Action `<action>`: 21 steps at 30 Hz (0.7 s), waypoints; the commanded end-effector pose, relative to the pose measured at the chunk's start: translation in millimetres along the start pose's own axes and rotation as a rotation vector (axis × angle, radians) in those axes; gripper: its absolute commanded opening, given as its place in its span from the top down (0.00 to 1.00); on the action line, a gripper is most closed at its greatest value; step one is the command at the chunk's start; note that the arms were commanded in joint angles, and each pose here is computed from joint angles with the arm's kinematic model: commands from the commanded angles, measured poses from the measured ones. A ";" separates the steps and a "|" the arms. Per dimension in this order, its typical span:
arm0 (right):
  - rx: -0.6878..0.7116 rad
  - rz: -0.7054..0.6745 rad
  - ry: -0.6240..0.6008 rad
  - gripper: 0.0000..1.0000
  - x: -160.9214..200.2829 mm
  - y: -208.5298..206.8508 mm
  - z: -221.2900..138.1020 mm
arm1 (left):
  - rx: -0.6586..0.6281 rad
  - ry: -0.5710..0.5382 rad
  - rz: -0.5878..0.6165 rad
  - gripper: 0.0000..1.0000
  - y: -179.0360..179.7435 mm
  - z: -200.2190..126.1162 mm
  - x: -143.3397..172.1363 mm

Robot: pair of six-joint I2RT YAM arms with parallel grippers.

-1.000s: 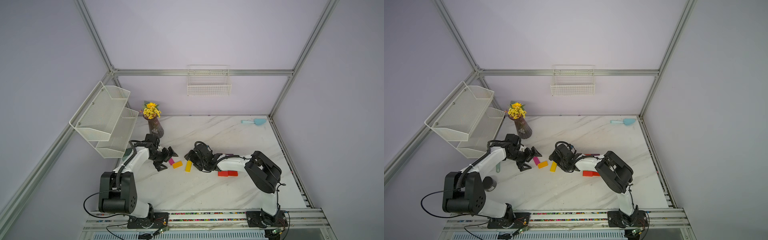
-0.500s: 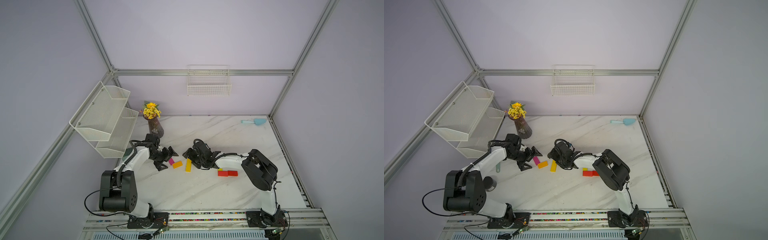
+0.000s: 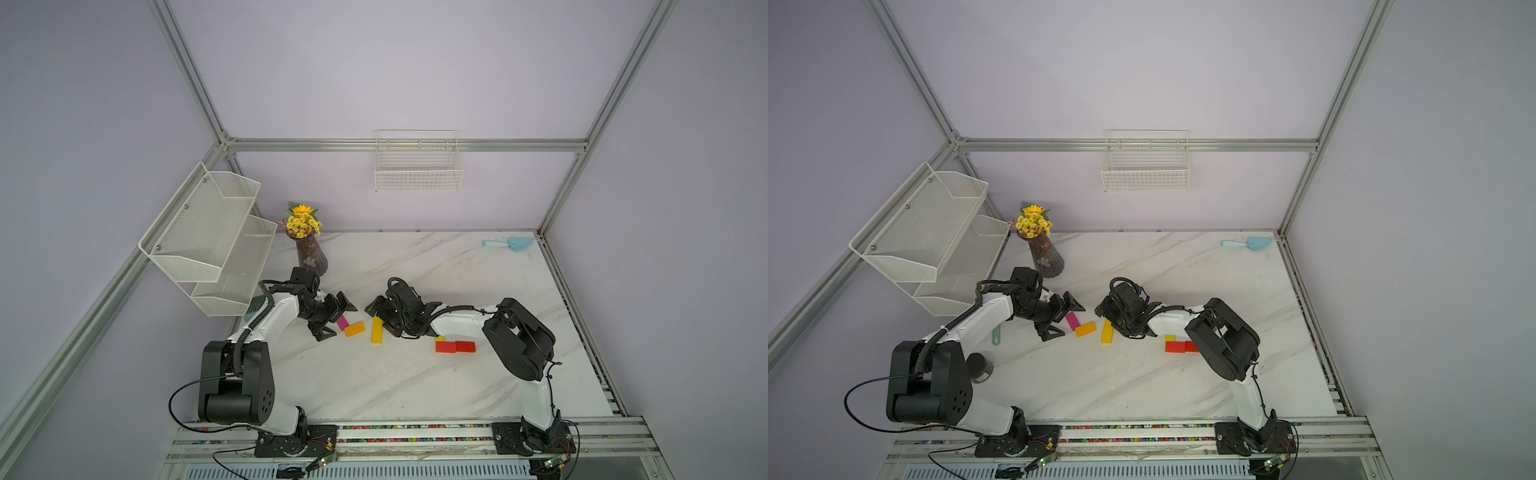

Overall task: Assemble the letter c with building blocks
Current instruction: Assemble the building block at the center of the board.

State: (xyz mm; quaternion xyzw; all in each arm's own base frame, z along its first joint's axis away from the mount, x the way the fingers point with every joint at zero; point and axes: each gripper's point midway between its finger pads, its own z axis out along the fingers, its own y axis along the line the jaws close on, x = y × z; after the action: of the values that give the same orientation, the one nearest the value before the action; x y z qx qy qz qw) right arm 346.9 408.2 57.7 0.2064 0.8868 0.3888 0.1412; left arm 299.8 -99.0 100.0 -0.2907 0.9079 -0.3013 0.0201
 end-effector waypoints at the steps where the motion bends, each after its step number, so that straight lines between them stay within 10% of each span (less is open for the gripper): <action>1: 0.031 0.014 0.009 0.11 1.0 -12.3 5.2 | 0.047 -0.014 0.015 0.00 -10.2 -7.3 -1.1; 21: 0.021 0.017 0.035 0.11 2.0 -10.0 9.3 | 0.058 -0.018 0.008 0.00 -11.9 -5.7 -3.1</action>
State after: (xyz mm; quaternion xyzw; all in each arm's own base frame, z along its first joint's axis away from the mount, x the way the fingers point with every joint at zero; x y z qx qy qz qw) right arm 345.3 409.5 57.7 0.2026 0.8868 0.3944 0.1300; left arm 305.1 -100.8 102.6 -0.2896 0.9049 -0.3106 0.0284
